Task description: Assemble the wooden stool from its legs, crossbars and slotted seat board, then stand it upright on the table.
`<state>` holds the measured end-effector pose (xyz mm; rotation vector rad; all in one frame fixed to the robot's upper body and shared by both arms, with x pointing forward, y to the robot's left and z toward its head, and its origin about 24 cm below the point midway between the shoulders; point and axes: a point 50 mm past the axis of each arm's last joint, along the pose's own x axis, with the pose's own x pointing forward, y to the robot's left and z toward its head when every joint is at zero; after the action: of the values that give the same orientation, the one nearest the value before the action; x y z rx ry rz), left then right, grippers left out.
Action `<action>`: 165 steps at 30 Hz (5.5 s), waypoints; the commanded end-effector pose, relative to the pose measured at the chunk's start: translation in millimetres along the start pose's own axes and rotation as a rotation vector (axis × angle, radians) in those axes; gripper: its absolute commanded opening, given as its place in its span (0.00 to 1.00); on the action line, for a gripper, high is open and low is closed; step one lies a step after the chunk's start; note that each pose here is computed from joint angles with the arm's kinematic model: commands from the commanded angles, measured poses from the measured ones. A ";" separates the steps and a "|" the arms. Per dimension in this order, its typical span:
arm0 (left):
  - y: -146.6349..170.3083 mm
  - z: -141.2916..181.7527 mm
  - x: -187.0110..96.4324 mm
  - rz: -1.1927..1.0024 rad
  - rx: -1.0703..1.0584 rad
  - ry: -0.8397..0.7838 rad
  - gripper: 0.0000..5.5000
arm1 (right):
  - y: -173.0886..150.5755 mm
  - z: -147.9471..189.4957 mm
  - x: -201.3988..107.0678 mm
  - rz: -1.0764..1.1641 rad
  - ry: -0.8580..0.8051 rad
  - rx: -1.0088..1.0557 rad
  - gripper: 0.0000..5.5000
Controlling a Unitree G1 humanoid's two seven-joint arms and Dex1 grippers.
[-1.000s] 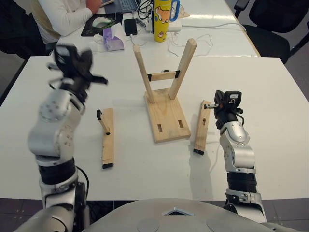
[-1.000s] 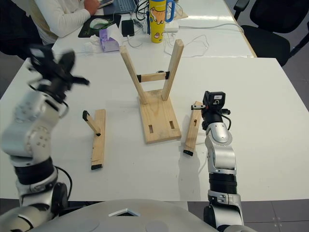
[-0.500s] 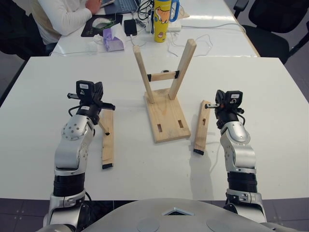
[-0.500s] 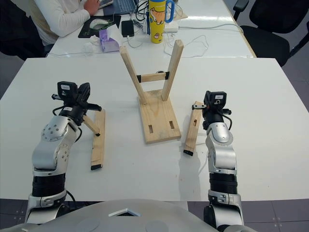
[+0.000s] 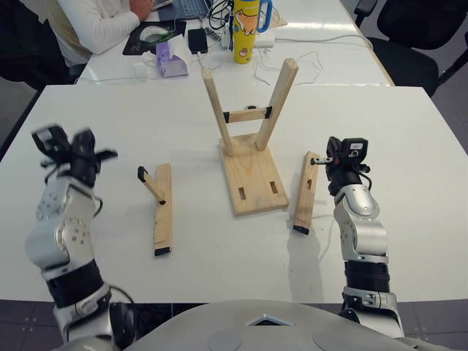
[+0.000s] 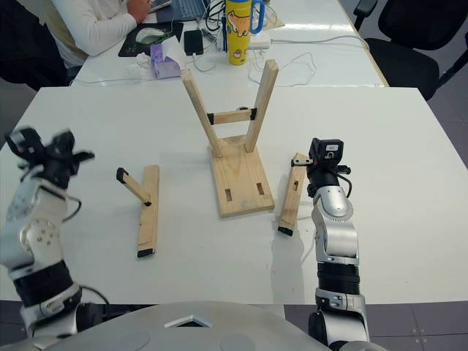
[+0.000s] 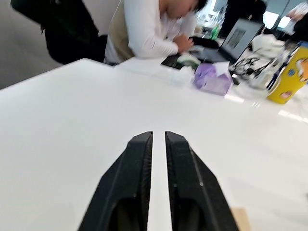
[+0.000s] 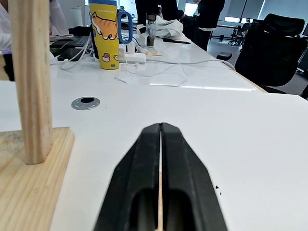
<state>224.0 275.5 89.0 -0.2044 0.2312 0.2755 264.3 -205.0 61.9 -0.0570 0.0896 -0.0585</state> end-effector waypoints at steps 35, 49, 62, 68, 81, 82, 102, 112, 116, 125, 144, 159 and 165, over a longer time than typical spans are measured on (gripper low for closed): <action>-37.4 -103.9 -56.8 -0.311 0.323 0.591 0.45 | 1.2 2.2 -3.9 -0.011 -0.011 -0.012 0.00; -68.3 7.4 -16.1 -0.463 0.331 -0.037 0.37 | 16.7 73.4 23.9 0.238 -0.175 0.173 0.00; -118.1 19.8 -59.3 -1.003 0.616 -0.237 0.37 | 58.5 129.4 -16.2 1.082 0.064 0.944 0.30; -125.2 19.5 -62.0 -1.076 0.669 -0.256 0.37 | 61.9 132.2 -20.0 1.077 0.140 0.988 0.45; -128.3 29.1 -57.0 -1.044 0.603 -0.304 0.37 | 62.8 119.4 -24.5 1.031 0.215 0.961 0.48; -129.4 27.5 -59.0 -1.061 0.600 -0.297 0.37 | 62.9 119.0 -24.1 1.029 0.216 0.958 0.48; -132.8 19.7 -59.2 -1.078 0.634 -0.265 0.37 | 63.8 127.0 -22.7 1.044 0.172 0.988 0.19; -125.9 11.8 -54.0 -1.040 0.629 -0.211 0.49 | 55.8 127.8 -15.5 0.989 0.142 0.970 0.19; -116.6 4.8 -49.7 -1.018 0.638 -0.154 0.53 | 40.1 121.6 -7.2 0.856 0.119 0.900 0.19; -72.6 -17.4 -45.2 -0.835 0.621 -0.051 0.53 | -24.5 115.2 -28.4 0.620 0.125 0.677 0.19; -66.8 -18.7 -42.9 -0.646 0.471 -0.139 0.53 | -14.5 102.6 -38.7 0.509 0.077 0.391 0.19; -61.0 -22.7 -50.6 -0.582 0.443 -0.144 0.53 | -18.6 99.6 -45.9 0.513 0.118 0.376 0.19; -61.8 -23.0 -52.3 -0.572 0.436 -0.148 0.53 | -20.8 90.4 -47.1 0.494 0.158 0.336 0.19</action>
<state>190.0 199.5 88.6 0.1743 0.0821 -0.3346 226.7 -216.3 161.5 0.3447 0.2163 0.4306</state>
